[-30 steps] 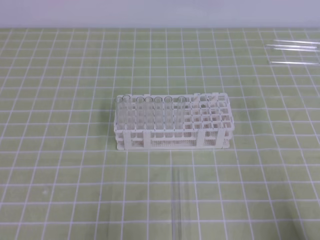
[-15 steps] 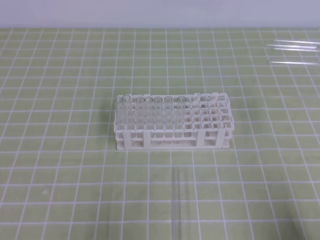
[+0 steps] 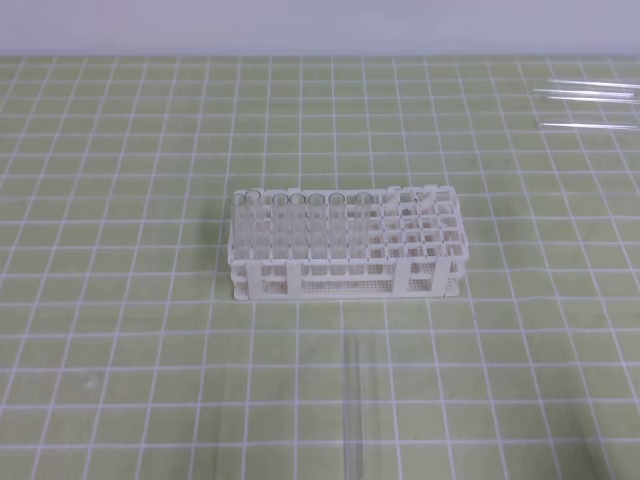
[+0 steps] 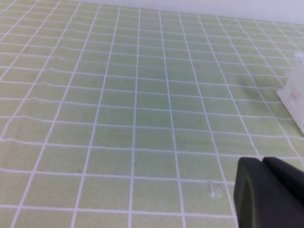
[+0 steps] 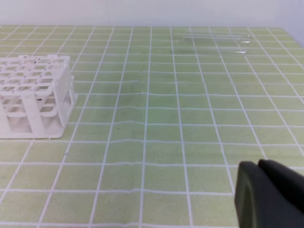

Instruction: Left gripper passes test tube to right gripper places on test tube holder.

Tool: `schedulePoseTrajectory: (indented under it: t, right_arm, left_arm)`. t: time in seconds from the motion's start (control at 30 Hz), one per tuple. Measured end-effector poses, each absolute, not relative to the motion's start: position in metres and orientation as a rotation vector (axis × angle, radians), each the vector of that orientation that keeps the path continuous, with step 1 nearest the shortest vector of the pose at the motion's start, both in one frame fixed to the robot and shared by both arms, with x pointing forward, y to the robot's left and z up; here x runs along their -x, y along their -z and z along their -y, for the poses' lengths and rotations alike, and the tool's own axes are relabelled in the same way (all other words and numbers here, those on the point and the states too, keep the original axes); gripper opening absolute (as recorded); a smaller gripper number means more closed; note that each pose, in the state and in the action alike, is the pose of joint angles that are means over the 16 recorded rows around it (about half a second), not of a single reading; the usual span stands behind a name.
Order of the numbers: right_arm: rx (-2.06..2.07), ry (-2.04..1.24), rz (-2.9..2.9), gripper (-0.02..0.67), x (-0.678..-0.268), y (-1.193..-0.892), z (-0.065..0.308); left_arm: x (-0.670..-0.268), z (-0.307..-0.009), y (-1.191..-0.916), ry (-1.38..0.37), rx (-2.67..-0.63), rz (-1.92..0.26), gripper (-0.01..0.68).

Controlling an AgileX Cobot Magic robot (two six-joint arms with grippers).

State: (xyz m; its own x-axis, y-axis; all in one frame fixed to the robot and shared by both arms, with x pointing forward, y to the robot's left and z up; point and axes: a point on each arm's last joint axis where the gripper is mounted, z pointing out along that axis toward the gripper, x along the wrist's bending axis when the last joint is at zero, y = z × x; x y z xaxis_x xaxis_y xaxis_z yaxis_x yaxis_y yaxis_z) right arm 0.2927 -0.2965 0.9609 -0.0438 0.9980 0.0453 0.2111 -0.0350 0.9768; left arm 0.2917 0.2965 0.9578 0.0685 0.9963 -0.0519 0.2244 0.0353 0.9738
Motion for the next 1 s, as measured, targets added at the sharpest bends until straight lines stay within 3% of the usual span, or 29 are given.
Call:
schedulePoseTrajectory:
  t: [0.5,1.0]
  right_arm:
    - [-1.372,-1.168,-1.382,-0.018,-0.293,-0.961,0.296]
    - [-1.372,-1.168,-1.382,-0.018,-0.293,-0.961,0.296]
  left_arm:
    - [-0.292,-0.296,-0.961,-0.971,-1.281,-1.339,-0.002]
    - [-0.293,-0.298,-0.985,-0.861,-0.88,-1.276,-0.003]
